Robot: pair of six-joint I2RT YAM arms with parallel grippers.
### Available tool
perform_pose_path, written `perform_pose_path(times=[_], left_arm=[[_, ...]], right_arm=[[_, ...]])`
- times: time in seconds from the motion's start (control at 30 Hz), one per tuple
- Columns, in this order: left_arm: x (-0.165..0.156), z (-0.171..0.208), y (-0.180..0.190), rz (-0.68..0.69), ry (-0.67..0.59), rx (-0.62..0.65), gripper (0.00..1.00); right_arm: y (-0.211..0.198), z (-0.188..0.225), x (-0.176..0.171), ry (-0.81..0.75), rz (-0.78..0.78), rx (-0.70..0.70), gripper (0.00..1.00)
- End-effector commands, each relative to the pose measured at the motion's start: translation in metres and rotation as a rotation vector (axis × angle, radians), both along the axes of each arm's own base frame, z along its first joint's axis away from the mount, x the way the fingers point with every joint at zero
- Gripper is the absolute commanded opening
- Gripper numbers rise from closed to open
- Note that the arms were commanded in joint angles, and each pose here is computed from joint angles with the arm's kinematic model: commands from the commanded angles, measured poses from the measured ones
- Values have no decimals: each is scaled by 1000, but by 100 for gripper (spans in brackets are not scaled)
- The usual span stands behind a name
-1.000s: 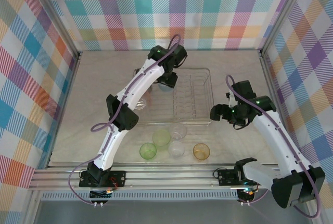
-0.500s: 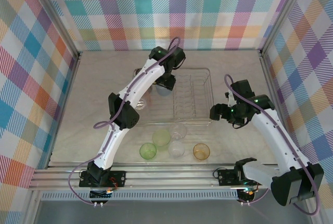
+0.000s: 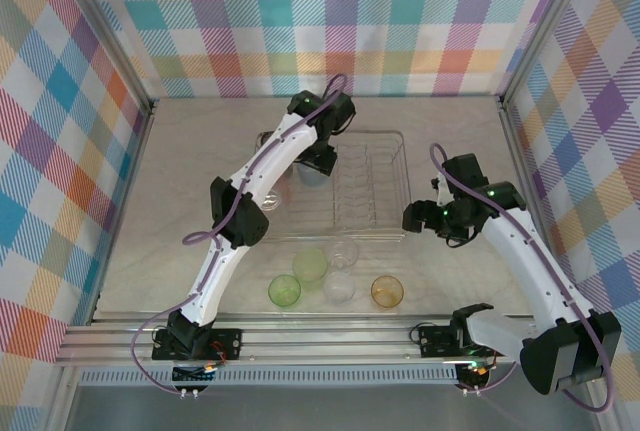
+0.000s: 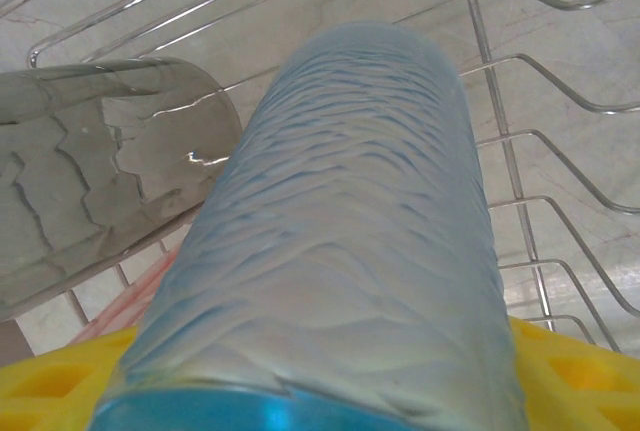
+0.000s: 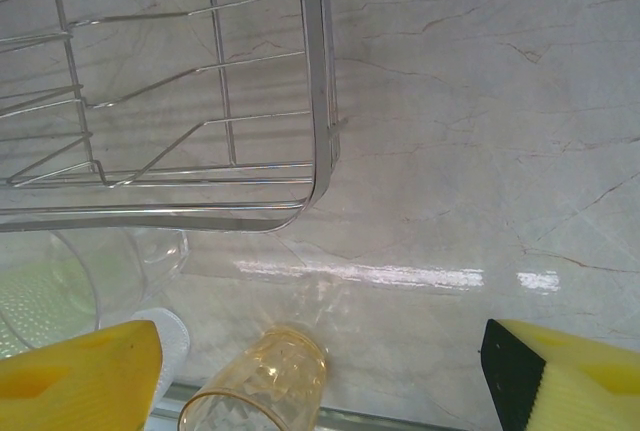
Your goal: Load the cups into the dish rack
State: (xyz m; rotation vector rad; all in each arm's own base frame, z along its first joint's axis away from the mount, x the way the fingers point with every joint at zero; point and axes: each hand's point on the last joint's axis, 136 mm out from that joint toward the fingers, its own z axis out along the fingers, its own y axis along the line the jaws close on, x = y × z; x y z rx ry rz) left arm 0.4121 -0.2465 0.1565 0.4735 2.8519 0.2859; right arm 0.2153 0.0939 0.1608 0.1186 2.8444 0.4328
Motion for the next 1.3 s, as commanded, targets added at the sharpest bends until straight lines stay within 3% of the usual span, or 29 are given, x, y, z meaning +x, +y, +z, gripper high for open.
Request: perform_pose_path(times=[0.0, 0.23, 0.27, 0.67, 1.0, 1.17, 1.27], left_arm=[[9, -2, 7, 13, -23, 22, 79], [17, -7, 6, 15, -32, 9, 91], [18, -7, 6, 15, -37, 6, 100], [28, 32, -5, 7, -174, -82, 100], [18, 94, 16, 41, -407, -96, 100], [3, 116, 31, 95, -500, -160, 100], [-13, 127, 43, 128, -550, -222, 100]], right_arm=[[2, -5, -6, 17, 19, 7, 83], [1, -7, -7, 16, 22, 6, 83], [1, -7, -8, 17, 22, 6, 83], [0, -10, -10, 23, 24, 0, 83], [9, 1, -14, 19, 64, -9, 83], [30, 12, -22, 9, 134, -35, 79], [45, 17, -26, 0, 162, -20, 71]])
